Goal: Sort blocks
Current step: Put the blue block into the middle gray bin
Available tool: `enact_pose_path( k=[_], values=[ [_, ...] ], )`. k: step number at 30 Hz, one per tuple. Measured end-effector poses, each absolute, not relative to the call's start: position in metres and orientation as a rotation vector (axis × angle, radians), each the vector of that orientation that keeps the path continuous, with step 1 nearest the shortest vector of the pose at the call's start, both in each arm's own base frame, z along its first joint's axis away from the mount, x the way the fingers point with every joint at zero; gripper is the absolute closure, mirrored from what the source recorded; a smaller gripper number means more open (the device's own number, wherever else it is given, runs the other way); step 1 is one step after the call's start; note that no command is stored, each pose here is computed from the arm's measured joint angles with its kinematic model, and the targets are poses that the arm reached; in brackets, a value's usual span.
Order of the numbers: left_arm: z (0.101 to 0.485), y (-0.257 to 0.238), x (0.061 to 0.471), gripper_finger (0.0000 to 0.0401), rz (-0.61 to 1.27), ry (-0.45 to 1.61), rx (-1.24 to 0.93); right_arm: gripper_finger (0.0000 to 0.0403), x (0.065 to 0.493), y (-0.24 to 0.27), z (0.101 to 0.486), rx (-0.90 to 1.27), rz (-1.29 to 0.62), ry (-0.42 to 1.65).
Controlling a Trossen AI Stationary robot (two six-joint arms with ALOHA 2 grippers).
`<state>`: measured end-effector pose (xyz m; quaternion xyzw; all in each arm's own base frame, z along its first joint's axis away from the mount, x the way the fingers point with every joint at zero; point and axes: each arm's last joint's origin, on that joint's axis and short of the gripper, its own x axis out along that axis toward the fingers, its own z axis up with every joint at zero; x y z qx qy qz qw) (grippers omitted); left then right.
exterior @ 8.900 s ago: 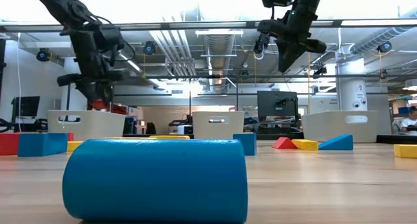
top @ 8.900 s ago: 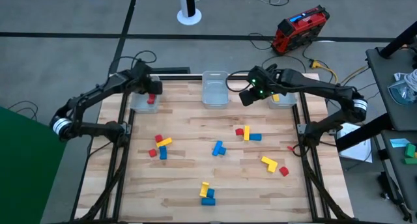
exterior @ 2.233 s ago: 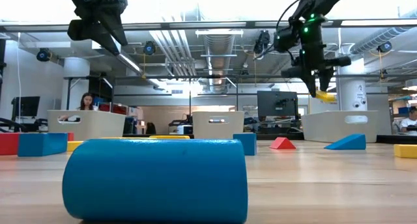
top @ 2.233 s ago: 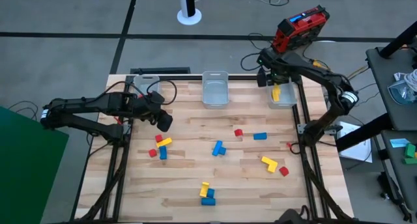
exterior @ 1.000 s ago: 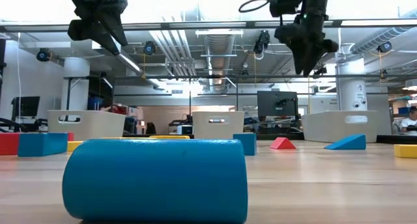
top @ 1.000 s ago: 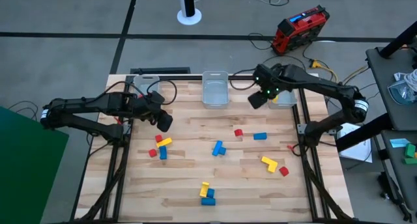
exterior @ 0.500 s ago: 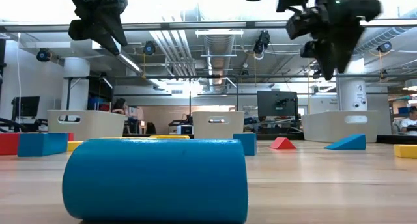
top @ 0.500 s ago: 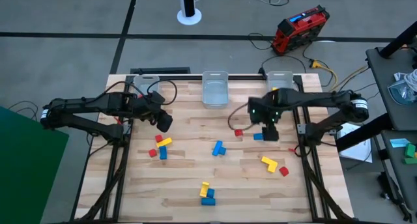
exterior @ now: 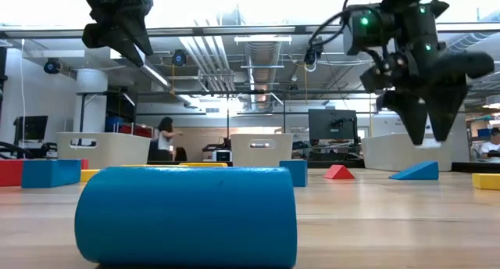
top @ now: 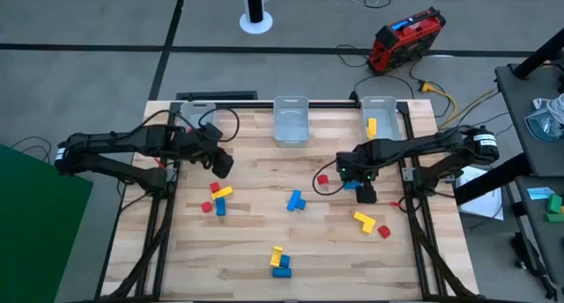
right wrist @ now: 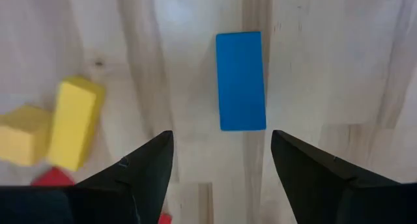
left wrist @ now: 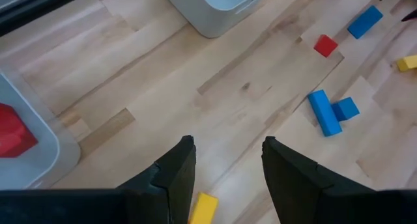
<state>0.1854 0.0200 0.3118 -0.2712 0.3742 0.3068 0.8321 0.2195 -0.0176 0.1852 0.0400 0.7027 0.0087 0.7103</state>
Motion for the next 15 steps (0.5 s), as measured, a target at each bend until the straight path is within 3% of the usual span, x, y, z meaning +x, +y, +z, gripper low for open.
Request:
enact_pose_path(
  k=[15],
  values=[
    [0.313, 0.020, 0.187, 0.0246, 0.646, 0.770, -0.578, 0.0166, 0.215, -0.018, 0.156, 0.059, -0.027, 1.482]
  ],
)
